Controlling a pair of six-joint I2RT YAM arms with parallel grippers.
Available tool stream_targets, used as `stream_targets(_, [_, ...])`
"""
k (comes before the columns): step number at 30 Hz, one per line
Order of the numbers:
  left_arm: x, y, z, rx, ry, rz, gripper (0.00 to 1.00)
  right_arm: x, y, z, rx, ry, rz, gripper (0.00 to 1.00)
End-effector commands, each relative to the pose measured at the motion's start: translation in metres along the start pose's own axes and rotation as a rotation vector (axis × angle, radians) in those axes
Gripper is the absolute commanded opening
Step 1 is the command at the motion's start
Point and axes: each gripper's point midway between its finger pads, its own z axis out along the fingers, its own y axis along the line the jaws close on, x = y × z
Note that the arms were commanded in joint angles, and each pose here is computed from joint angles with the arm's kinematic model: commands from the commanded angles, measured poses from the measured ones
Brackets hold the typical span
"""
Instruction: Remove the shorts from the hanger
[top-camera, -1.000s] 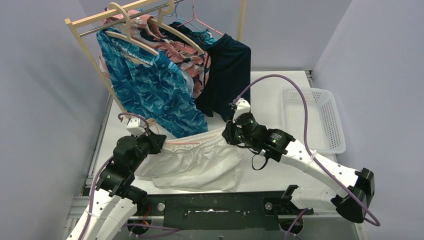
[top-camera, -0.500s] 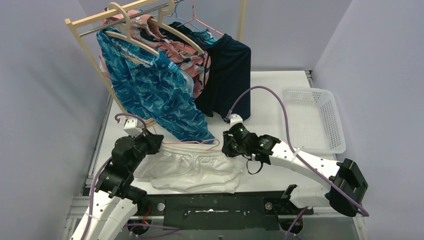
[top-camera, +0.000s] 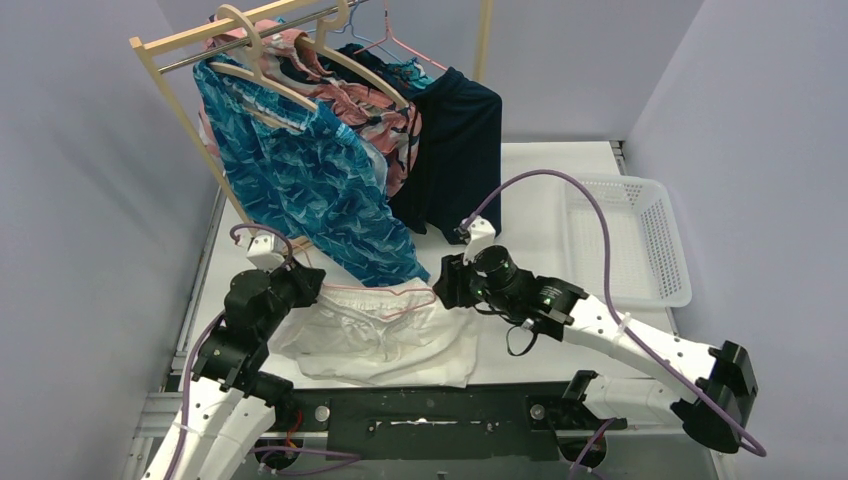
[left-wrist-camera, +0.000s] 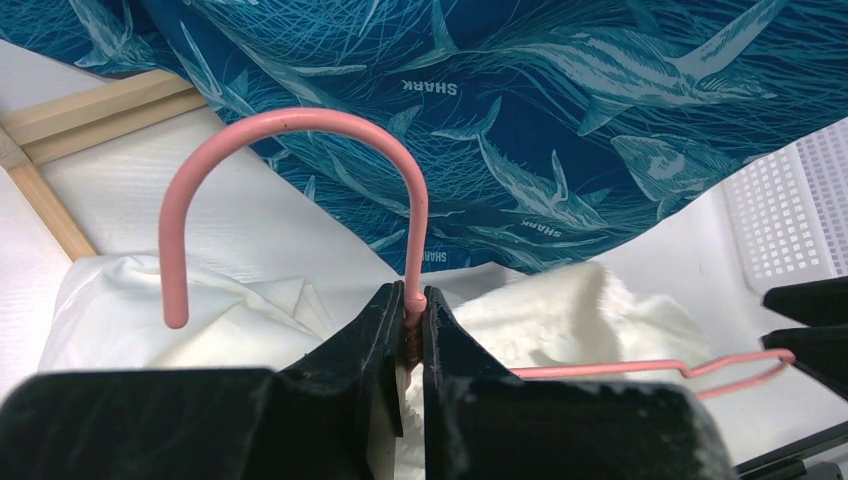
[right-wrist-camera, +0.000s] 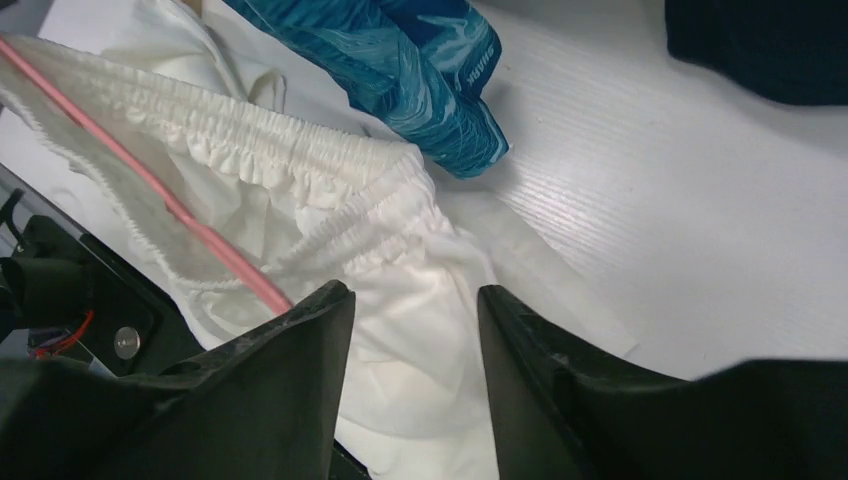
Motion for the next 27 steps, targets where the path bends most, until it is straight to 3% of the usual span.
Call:
stream_targets(1, [-0.019, -0.008, 0.001, 0.039, -0.07, 0.019, 0.0, -0.026, 0.0, -0.016, 0.004, -0.103, -0.028, 0.53])
stream_targets(6, [-0.02, -0.009, 0.001, 0.054, -0.073, 0.019, 0.0, -0.03, 0.019, -0.022, -0.122, -0.156, -0.049, 0.64])
stream_targets(13, [-0.017, -0.02, -0.001, 0.123, -0.053, 0.044, 0.0, -0.04, 0.042, -0.023, -0.26, -0.227, -0.101, 0.67])
stream_targets(19, [-0.013, -0.031, -0.003, 0.186, -0.036, 0.053, 0.0, -0.031, 0.047, -0.014, -0.291, -0.178, -0.134, 0.67])
stream_targets(27, [-0.012, -0.032, -0.003, 0.196, -0.032, 0.053, 0.0, -0.012, 0.068, -0.016, -0.452, -0.077, -0.164, 0.57])
